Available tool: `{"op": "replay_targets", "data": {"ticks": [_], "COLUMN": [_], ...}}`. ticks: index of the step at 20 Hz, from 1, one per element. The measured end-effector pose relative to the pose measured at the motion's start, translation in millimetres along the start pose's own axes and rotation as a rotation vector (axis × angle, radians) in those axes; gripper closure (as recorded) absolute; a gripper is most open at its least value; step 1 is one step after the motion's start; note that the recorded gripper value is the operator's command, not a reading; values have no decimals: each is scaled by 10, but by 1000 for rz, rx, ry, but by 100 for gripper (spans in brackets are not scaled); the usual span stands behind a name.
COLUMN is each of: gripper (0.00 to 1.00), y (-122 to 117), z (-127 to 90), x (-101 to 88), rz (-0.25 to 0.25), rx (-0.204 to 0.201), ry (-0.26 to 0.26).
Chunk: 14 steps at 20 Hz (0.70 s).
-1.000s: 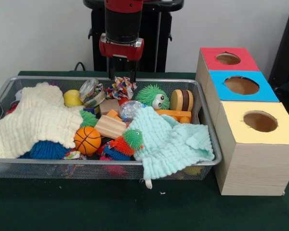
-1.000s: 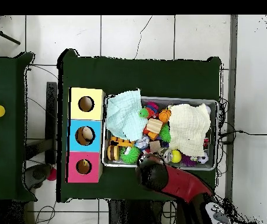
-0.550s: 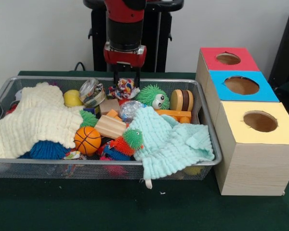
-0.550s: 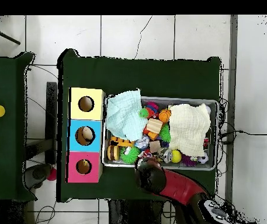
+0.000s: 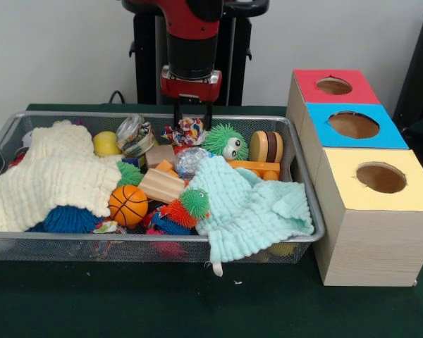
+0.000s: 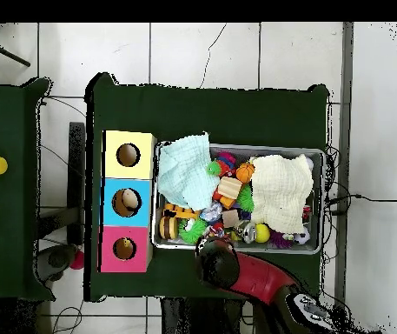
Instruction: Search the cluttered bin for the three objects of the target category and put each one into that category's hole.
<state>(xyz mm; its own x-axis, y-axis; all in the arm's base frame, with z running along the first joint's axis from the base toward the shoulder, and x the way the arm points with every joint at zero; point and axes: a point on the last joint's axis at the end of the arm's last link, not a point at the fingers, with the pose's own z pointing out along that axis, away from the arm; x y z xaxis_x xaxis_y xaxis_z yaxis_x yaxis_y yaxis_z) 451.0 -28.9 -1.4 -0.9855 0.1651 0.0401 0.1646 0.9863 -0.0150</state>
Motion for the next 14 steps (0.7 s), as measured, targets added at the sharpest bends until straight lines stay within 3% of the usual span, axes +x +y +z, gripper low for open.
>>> {"op": "replay_targets", "data": {"ticks": [9,10,14], "gripper": [0,100,100], "y": [137,144,148], "z": [37,45,87], "x": [33,37,64], "rz": [-34,-37,-62], "rx": [7,8,12], "ry": [-10,-12,-30]}}
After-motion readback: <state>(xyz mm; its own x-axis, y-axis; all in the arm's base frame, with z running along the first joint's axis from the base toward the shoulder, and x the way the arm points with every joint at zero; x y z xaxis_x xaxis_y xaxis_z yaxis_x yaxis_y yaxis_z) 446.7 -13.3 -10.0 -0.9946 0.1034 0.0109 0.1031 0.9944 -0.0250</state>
